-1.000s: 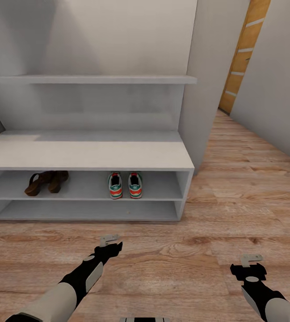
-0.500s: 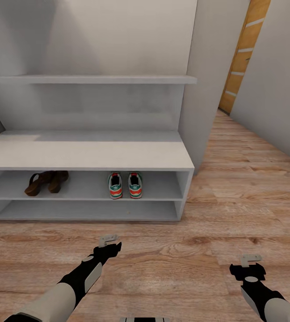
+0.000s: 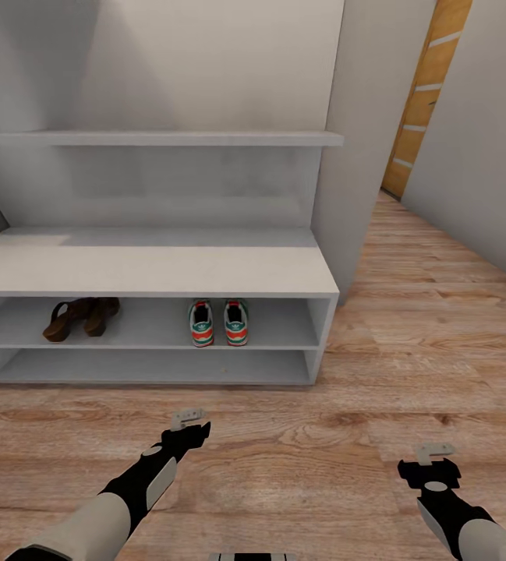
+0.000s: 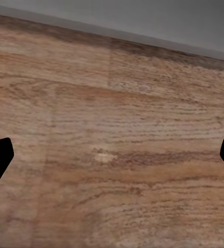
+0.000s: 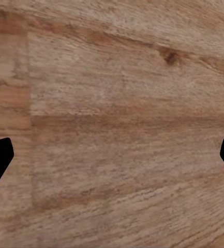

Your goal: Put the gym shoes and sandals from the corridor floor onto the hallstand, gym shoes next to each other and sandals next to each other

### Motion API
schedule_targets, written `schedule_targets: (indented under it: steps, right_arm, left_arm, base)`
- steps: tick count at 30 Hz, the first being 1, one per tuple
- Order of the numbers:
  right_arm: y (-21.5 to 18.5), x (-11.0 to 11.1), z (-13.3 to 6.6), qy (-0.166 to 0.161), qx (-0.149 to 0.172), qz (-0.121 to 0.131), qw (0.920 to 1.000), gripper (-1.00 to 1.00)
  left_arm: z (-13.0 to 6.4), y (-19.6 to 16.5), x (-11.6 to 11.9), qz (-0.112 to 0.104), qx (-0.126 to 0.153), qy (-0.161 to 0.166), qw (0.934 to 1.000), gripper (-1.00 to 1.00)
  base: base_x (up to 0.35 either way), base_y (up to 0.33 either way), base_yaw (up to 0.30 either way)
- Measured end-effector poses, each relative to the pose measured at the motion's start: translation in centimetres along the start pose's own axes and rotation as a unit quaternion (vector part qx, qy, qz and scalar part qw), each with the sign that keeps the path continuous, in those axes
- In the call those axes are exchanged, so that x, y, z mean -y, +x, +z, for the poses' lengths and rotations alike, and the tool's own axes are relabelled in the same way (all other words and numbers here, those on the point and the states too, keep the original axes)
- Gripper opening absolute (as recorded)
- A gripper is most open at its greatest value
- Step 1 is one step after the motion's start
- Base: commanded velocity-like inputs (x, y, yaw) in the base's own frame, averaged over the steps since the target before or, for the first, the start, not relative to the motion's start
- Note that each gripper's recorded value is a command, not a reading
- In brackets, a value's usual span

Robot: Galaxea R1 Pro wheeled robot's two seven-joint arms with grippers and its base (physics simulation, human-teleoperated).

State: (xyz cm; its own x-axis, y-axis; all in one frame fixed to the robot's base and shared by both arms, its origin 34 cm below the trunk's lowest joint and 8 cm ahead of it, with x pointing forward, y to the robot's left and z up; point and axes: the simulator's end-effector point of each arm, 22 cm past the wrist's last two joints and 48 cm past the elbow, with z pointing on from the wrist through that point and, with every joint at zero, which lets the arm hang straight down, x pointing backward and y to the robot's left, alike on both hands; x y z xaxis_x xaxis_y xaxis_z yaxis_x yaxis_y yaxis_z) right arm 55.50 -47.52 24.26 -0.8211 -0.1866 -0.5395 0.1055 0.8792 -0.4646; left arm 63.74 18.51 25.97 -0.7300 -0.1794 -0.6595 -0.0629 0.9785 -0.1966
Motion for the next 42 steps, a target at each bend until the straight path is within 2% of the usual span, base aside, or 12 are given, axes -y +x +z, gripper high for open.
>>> schedule_targets:
  steps: [42]
  right_arm:
    - [-0.07, -0.5, -0.09, -0.003, 0.0, 0.001, 1.0, 1.0]
  left_arm:
    - [0.0, -0.01, -0.09, 0.0, 0.0, -0.002, 1.0, 1.0]
  base:
    - [0.0, 0.0, 0.0]
